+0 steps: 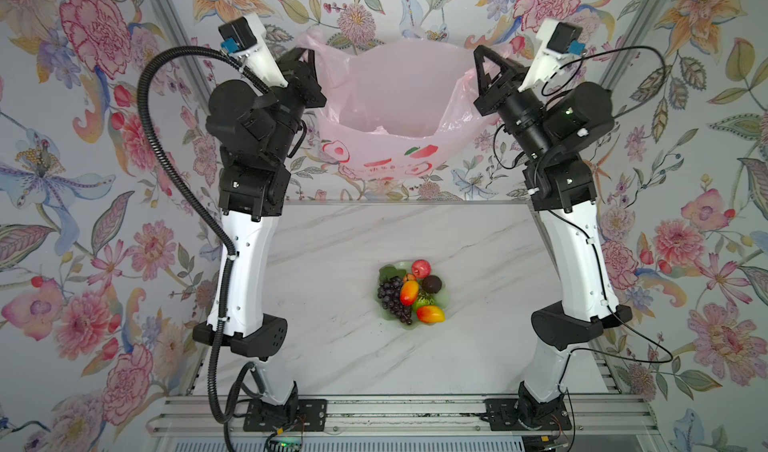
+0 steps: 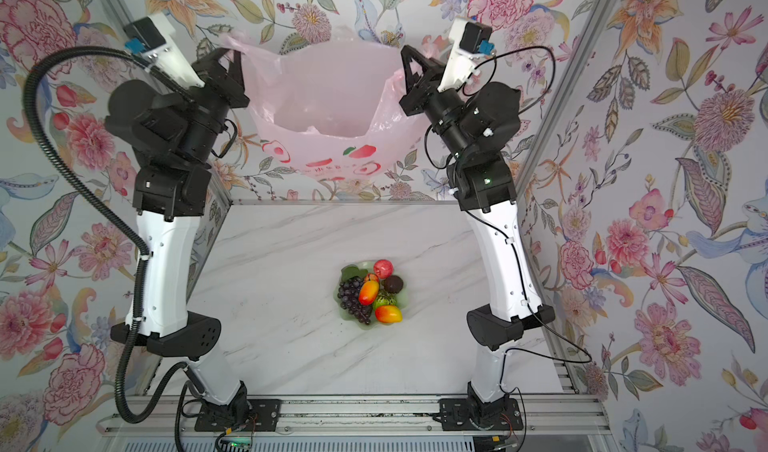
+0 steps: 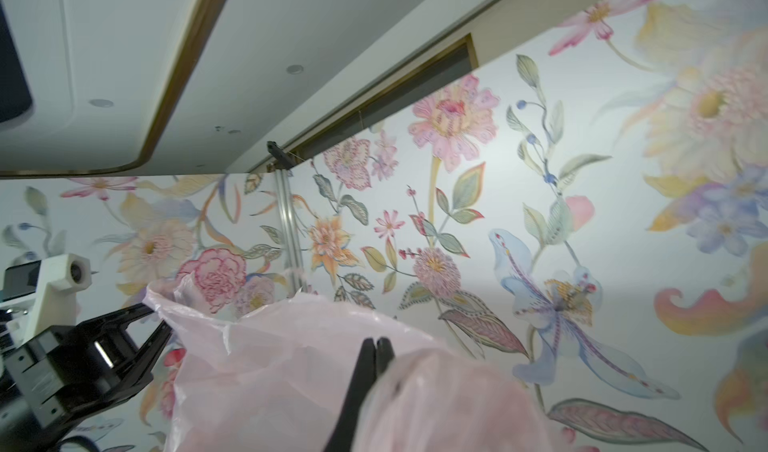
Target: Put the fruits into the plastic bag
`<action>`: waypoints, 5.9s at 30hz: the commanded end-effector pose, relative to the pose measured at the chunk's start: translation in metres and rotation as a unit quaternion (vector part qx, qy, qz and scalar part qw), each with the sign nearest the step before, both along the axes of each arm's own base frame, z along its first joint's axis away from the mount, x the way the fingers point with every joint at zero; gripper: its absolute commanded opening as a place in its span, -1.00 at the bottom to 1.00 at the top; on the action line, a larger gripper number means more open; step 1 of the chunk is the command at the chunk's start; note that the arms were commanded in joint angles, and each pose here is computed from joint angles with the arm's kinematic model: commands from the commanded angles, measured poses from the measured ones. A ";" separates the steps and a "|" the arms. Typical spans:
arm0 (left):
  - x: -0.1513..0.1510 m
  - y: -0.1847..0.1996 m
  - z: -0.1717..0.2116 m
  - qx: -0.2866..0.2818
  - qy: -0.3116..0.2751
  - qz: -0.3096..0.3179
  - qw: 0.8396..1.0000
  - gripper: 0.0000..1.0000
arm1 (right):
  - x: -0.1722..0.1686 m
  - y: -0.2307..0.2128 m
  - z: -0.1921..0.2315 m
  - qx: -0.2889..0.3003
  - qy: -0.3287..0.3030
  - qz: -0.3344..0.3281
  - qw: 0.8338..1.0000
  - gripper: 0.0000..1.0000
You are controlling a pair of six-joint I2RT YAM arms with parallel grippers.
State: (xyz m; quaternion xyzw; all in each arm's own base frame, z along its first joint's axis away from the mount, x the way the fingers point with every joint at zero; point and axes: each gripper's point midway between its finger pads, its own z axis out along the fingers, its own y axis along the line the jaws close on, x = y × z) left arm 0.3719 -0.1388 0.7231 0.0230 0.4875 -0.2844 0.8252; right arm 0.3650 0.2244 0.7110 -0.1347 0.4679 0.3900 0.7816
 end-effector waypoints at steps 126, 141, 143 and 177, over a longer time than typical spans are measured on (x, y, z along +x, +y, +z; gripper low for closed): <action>-0.051 0.026 -0.493 -0.134 0.456 -0.022 0.880 -1.00 | -0.070 0.083 -0.611 -0.304 0.772 -0.056 0.555 0.32; -0.050 0.025 -0.493 -0.128 0.459 -0.022 0.879 -1.00 | -0.067 0.091 -0.613 -0.297 0.772 -0.047 0.561 -0.08; -0.049 0.024 -0.492 -0.127 0.458 -0.022 0.880 -1.00 | -0.067 0.090 -0.607 -0.294 0.770 -0.045 0.565 -0.09; -0.044 0.014 -0.481 -0.117 0.455 -0.046 0.882 -1.00 | -0.061 0.158 -0.502 -0.144 0.681 0.298 0.654 -0.23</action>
